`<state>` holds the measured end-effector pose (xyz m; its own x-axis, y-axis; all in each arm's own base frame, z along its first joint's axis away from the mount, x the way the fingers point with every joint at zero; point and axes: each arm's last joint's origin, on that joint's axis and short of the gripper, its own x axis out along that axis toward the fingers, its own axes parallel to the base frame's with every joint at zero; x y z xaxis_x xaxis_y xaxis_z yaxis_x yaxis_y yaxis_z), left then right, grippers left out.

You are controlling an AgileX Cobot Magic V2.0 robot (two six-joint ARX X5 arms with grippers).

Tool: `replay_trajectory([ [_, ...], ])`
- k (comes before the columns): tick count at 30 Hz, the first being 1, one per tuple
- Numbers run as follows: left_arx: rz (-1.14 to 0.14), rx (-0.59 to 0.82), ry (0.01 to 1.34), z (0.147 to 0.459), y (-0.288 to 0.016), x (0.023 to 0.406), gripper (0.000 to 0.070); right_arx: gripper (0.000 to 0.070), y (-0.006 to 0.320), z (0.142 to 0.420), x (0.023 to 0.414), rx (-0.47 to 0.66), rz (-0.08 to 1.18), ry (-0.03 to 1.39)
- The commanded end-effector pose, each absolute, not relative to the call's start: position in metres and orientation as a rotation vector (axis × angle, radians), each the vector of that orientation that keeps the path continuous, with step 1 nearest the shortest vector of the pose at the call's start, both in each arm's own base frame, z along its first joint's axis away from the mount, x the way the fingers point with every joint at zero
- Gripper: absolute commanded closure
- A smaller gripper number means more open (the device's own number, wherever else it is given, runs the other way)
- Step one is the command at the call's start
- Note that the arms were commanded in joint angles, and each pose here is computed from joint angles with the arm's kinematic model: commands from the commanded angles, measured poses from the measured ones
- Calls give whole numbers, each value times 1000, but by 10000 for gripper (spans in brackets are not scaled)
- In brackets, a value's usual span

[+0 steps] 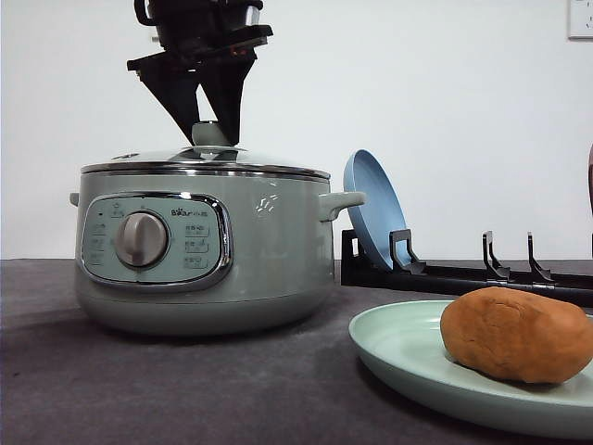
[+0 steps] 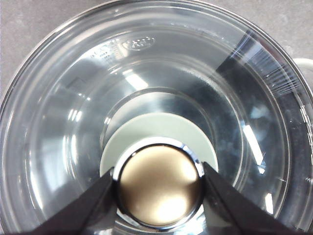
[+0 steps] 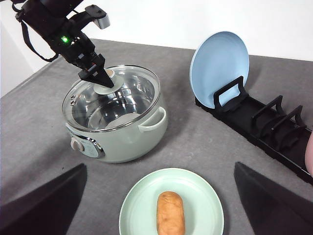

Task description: Transfer potato from steamer to green plate

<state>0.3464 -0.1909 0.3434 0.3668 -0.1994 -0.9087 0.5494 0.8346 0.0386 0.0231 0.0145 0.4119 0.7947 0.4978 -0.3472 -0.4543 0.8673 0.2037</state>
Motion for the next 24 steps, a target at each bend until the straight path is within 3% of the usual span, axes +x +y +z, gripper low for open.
replay_trajectory([
  [1, -518, 395, 1102, 341, -196, 349, 388, 92, 14, 417, 22, 129, 517, 385],
  [4, -515, 387, 1085, 346, -195, 349, 136, 92, 14, 417, 22, 130, 517, 385],
  [7, -503, 362, 1060, 358, -191, 346, 30, 92, 14, 417, 22, 130, 517, 385],
  [19, -501, 320, 957, 416, -165, 299, 22, 92, 14, 417, 22, 128, 517, 385],
  [24, -561, 275, 875, 446, -150, 269, 24, 92, 14, 417, 22, 127, 517, 385],
])
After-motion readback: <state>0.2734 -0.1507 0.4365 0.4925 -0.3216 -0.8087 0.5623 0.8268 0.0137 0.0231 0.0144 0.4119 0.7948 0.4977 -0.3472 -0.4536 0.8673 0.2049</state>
